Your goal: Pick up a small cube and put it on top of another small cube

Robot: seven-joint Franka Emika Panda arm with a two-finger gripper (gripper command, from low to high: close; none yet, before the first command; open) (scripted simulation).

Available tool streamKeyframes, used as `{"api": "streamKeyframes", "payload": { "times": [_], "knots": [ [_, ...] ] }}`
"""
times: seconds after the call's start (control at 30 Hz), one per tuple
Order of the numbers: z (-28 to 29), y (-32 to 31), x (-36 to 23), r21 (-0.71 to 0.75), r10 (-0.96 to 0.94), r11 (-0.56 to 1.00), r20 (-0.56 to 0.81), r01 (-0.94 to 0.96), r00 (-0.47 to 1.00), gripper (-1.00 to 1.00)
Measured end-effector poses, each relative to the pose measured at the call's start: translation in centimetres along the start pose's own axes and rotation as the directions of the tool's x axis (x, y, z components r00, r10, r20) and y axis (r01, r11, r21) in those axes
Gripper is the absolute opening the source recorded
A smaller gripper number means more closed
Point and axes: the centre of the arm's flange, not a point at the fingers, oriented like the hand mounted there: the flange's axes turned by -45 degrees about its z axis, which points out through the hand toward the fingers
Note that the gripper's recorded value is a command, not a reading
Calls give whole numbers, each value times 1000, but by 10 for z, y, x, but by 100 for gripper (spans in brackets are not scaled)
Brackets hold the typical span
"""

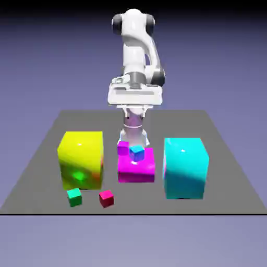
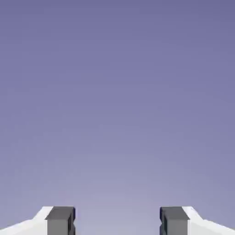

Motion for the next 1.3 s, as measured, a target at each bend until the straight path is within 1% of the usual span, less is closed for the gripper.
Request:
{"api": "streamKeyframes", "payload": {
  "times": [0.13, 0.3, 0.47, 0.63, 0.87, 0.93, 1.07, 1.1, 1.17, 1.3],
  "knots": [
    [45, 13, -2, 30, -53, 998, 145, 49, 988, 0],
    [102, 30, -13, 79, -131, 991, 318, 112, 939, 0],
    [157, 49, -33, 137, -216, 976, 472, 171, 855, 0],
    [208, 67, -60, 206, -306, 952, 602, 227, 737, 0],
    [267, 97, -102, 312, -422, 905, 735, 288, 531, 0],
    [267, 98, -102, 314, -423, 905, 736, 288, 528, 0],
    [309, 99, -151, 314, -424, 905, 736, 289, 528, 0],
    [312, 99, -156, 314, -423, 905, 736, 288, 528, -100],
    [312, 99, -156, 314, -423, 905, 736, 288, 528, -100],
    [271, 98, -106, 314, -424, 905, 736, 288, 528, -100]
  ]
}}
